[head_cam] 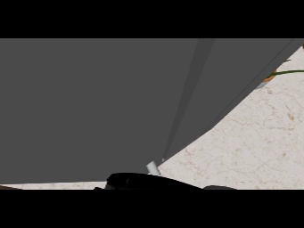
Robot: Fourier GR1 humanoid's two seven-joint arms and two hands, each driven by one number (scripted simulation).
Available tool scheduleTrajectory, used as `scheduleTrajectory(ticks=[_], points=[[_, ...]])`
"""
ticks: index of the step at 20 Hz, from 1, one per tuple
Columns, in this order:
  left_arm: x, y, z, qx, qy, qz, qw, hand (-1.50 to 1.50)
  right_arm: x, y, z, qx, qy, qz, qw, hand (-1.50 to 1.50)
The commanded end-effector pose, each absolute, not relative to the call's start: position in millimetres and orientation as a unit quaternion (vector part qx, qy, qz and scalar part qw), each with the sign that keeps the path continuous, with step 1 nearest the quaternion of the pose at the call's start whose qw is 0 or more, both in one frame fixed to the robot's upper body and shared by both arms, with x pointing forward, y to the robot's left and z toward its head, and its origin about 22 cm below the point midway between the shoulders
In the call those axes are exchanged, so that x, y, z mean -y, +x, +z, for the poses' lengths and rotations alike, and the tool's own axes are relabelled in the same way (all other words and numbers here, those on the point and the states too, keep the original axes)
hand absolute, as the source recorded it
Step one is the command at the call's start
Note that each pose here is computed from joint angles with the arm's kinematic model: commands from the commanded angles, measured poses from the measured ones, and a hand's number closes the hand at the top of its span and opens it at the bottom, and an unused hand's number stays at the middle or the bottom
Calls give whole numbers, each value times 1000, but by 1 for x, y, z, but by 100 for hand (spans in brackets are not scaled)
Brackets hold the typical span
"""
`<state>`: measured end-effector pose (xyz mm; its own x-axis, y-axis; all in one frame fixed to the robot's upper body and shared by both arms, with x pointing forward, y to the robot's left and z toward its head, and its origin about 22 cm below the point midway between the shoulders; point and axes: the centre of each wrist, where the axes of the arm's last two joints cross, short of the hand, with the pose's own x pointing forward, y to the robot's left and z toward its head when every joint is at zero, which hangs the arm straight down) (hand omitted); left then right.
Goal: Pick up the bottled water, place it into the cabinet and close the cabinet
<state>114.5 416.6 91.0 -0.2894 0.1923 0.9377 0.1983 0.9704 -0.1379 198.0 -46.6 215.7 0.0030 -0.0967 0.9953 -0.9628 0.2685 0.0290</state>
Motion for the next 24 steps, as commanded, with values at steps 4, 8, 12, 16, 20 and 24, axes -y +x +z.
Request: scheduleTrajectory(ticks=[4,8,12,16,20,24], points=[[-442,80,83,807,-114,18,580,-150,3,241,264,546,474,439,533,150],[-461,58,90,812,-94,25,576,-150,-2,255,251,504,490,399,589,150],[-445,62,93,812,-91,34,575,-150,4,289,224,494,504,361,610,150],[-464,56,90,809,-92,38,579,-150,20,315,197,490,497,343,629,150],[-458,38,87,811,-92,33,577,-150,48,346,196,512,482,311,640,150],[-463,46,103,809,-82,35,581,-150,57,363,179,527,469,290,647,150]])
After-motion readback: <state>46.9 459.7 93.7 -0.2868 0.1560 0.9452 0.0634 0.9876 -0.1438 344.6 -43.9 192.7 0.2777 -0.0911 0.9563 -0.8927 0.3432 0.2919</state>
